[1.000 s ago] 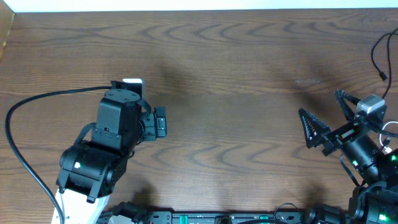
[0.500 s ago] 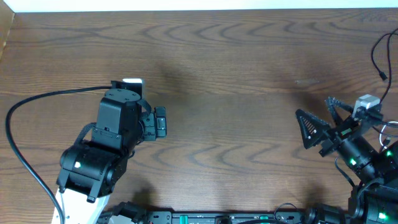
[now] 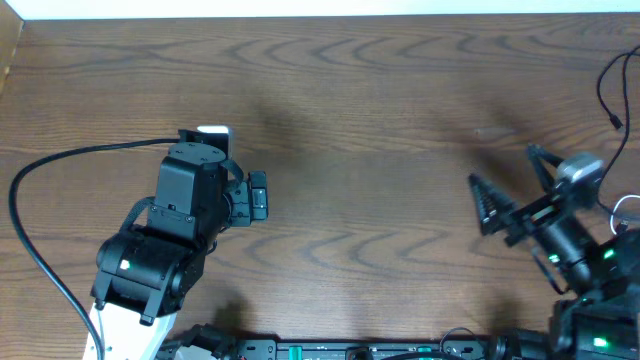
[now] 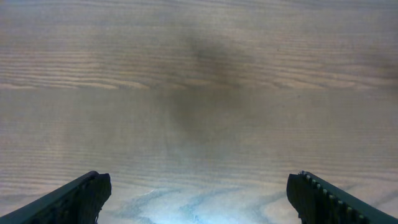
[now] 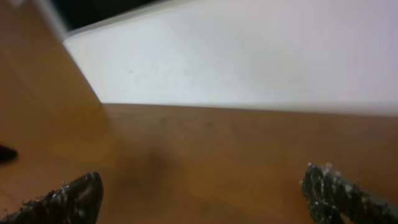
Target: Untangle cables
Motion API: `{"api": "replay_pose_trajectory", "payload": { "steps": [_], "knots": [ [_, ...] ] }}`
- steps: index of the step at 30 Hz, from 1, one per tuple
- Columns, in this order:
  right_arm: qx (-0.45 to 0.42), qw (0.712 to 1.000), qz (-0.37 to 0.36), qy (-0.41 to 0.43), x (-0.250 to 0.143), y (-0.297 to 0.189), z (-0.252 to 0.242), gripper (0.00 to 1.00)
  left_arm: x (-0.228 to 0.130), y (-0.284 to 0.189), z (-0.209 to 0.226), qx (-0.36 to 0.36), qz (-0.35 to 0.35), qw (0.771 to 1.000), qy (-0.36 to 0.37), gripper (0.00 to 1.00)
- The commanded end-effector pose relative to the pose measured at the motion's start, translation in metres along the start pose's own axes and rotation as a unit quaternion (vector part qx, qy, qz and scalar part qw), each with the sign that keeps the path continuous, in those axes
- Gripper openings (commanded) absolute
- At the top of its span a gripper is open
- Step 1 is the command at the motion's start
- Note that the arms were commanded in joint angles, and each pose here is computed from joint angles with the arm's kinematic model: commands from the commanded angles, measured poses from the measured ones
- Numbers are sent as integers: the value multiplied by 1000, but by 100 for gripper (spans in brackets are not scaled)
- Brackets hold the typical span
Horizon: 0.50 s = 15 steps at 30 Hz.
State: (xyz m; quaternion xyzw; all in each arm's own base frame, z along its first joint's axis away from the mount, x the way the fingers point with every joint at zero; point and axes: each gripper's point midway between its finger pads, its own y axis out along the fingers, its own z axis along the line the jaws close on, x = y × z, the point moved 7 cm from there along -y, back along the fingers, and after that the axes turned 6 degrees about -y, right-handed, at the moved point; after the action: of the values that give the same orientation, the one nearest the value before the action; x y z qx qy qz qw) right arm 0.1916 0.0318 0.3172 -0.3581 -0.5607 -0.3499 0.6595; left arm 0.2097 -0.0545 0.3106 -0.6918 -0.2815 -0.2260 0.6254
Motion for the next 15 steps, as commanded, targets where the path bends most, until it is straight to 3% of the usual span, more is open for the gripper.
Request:
{"api": "replay_pose_trajectory", "payload": {
  "steps": [1,9,15],
  "knots": [
    [17,986,-59,-155,-31,7,17,99,3,-3,0,3,-6,1000,3,96],
    [-57,966,-162,-193,-70,-2,14,99,3,-3,0,3,-6,1000,3,96],
    [-85,953,-199,-211,-73,-14,14,99,3,-3,0,3,-6,1000,3,96]
  ]
}}
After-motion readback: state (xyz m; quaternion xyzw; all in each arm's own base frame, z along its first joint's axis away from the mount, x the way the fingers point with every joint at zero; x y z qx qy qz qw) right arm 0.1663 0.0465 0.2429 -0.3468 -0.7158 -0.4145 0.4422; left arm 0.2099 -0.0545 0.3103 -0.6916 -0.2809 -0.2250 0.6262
